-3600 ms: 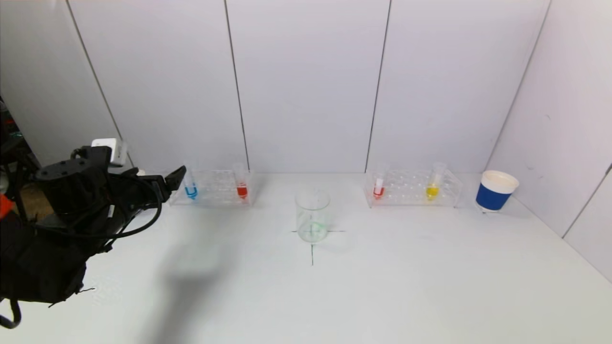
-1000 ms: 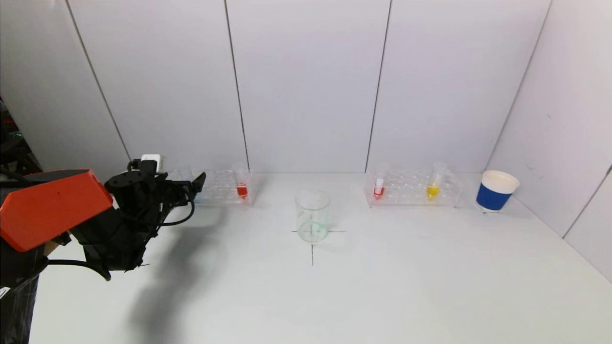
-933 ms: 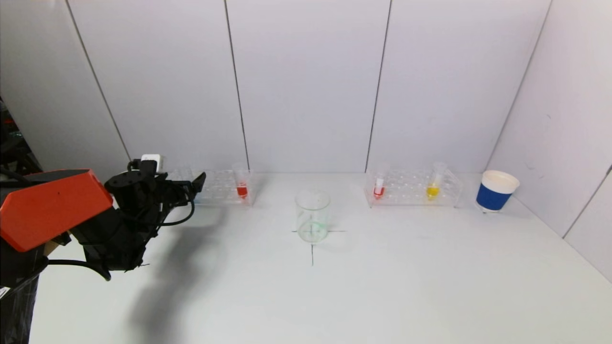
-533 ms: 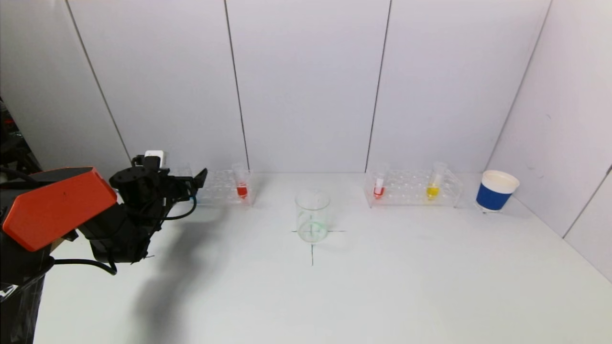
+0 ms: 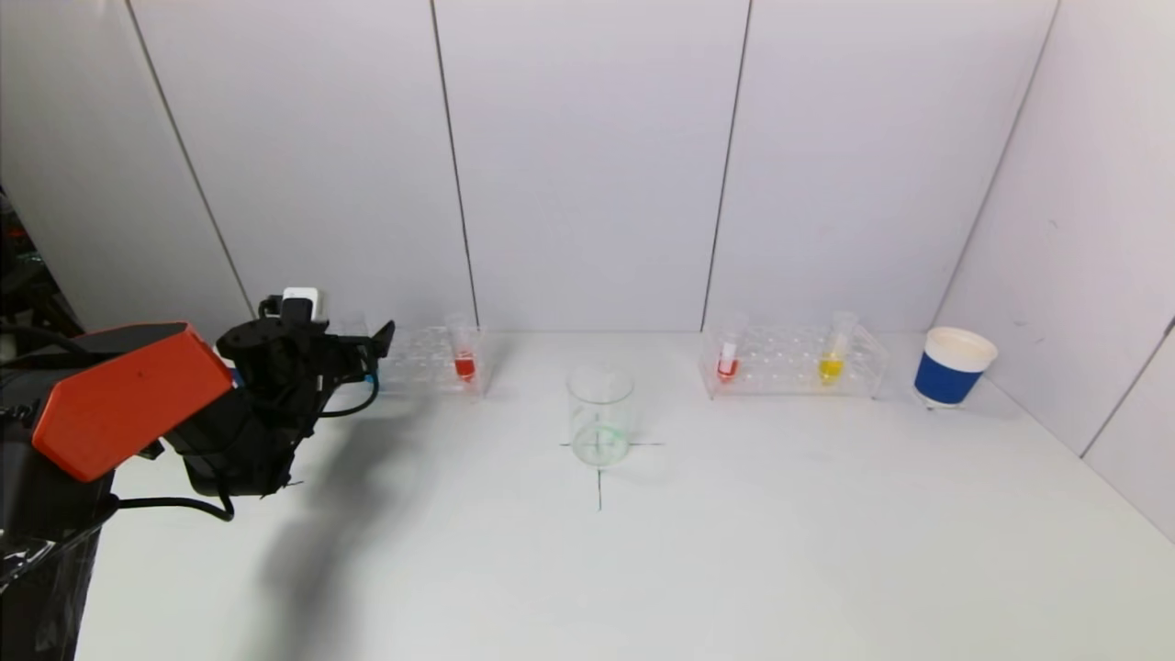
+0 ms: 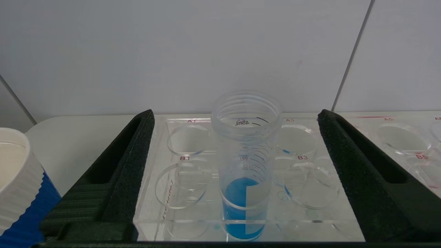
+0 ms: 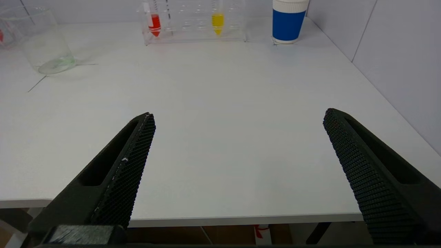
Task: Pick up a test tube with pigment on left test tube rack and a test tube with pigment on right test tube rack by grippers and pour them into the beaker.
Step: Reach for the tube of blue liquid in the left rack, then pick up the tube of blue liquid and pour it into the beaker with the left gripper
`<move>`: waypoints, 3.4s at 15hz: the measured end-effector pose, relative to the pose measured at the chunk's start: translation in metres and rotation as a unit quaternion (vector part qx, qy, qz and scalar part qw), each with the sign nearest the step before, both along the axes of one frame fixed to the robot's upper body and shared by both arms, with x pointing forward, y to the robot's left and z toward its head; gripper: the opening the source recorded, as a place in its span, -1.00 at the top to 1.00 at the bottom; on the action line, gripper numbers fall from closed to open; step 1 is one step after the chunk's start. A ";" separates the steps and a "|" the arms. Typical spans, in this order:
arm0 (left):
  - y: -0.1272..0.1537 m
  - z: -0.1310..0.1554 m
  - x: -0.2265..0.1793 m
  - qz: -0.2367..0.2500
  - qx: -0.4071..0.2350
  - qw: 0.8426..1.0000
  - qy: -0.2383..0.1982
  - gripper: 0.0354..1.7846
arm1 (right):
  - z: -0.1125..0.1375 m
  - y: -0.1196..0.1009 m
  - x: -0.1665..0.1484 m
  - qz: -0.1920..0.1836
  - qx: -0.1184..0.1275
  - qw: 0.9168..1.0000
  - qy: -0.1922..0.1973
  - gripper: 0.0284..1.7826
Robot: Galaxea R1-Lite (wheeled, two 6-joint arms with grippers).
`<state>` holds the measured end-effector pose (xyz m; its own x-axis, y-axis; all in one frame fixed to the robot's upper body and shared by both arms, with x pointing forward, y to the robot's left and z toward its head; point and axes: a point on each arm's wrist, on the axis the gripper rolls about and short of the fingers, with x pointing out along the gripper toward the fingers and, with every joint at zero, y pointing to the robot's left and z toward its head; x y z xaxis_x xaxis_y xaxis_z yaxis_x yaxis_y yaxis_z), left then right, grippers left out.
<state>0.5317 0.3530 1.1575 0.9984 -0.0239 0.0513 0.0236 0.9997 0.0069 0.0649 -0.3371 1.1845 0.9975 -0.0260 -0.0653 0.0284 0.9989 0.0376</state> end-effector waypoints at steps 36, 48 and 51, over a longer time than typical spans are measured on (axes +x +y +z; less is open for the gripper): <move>-0.002 0.064 -0.024 0.000 0.008 1.000 -0.005 0.51 | 0.000 0.000 0.000 0.000 0.000 1.000 0.000 -0.99; -0.060 0.218 -0.086 -0.075 0.018 0.997 -0.027 0.51 | 0.000 0.000 0.000 0.000 0.000 1.000 0.000 -0.99; -0.082 0.246 -0.100 -0.110 0.026 0.993 -0.030 0.51 | 0.000 0.000 0.000 0.000 0.000 1.000 0.000 -0.99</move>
